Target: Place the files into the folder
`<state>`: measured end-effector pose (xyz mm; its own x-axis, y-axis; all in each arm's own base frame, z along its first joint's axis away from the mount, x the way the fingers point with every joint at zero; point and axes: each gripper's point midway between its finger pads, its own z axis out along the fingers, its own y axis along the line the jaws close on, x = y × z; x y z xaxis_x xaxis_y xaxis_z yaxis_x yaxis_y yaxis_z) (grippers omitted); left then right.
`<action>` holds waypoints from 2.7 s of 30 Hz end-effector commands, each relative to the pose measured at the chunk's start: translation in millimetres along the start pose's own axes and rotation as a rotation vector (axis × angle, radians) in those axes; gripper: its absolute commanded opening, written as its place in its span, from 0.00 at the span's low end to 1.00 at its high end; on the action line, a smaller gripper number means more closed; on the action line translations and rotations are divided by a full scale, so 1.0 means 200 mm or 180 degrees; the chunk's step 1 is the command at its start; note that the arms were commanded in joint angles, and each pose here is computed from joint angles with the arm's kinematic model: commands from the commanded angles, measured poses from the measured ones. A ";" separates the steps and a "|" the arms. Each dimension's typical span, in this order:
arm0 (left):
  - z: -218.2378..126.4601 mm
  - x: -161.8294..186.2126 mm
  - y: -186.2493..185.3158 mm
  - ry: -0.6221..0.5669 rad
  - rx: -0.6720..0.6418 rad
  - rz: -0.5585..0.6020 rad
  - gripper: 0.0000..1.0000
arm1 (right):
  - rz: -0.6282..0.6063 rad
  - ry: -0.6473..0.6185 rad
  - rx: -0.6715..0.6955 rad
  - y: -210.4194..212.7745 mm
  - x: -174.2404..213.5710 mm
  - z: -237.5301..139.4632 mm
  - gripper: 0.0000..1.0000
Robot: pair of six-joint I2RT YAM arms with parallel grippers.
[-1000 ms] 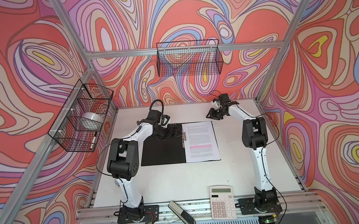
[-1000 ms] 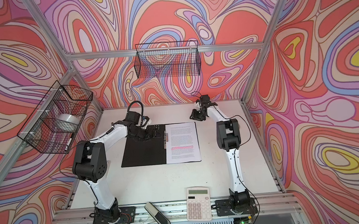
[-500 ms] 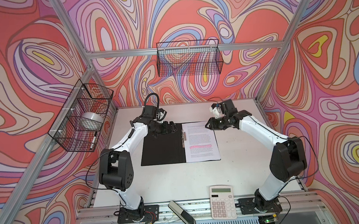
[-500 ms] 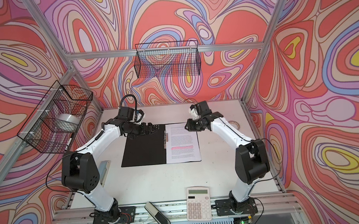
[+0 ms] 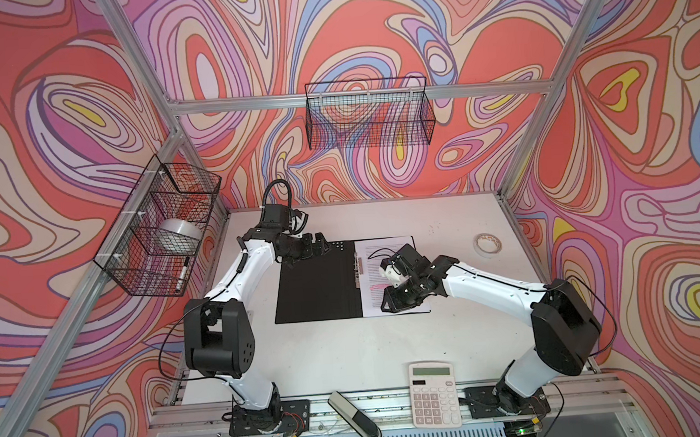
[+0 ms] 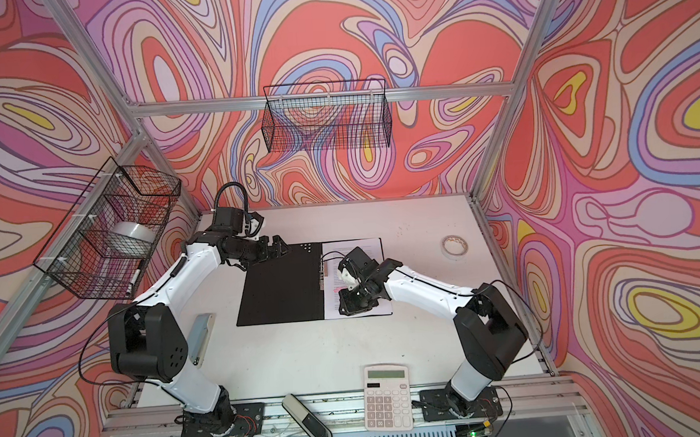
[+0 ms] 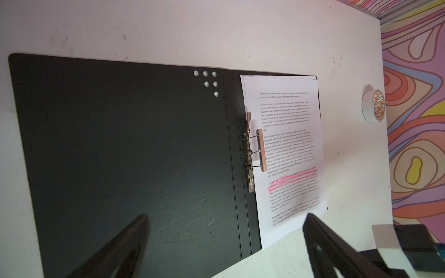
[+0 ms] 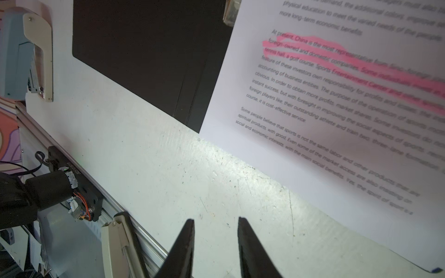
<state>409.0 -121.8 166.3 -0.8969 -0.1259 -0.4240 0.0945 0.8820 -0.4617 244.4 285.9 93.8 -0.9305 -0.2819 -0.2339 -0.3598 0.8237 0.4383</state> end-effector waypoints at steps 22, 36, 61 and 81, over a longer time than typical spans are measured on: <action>-0.06 0.01 -0.01 0.0011 0.0053 -0.0053 1.00 | -0.0042 0.0343 0.0752 -0.17 0.07 0.33 0.33; -0.05 0.01 -0.04 0.0038 0.0195 -0.0015 1.00 | -0.0084 0.0345 0.0756 -0.15 0.04 0.33 0.33; 0.63 -0.09 -0.34 0.0425 0.0712 0.0383 1.00 | 0.0675 -0.0935 0.0278 -0.18 -0.16 -0.43 0.35; 0.83 -0.05 -0.30 0.0584 0.0798 0.0203 1.00 | 0.0935 -0.1060 0.0152 -0.34 -0.20 -0.47 0.35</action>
<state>477.9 -241.2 67.4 -0.9474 0.0337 -0.3183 0.2297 0.7644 -0.6025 299.3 194.1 159.0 -0.9149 0.1301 -0.3821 -0.0712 0.8798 0.4699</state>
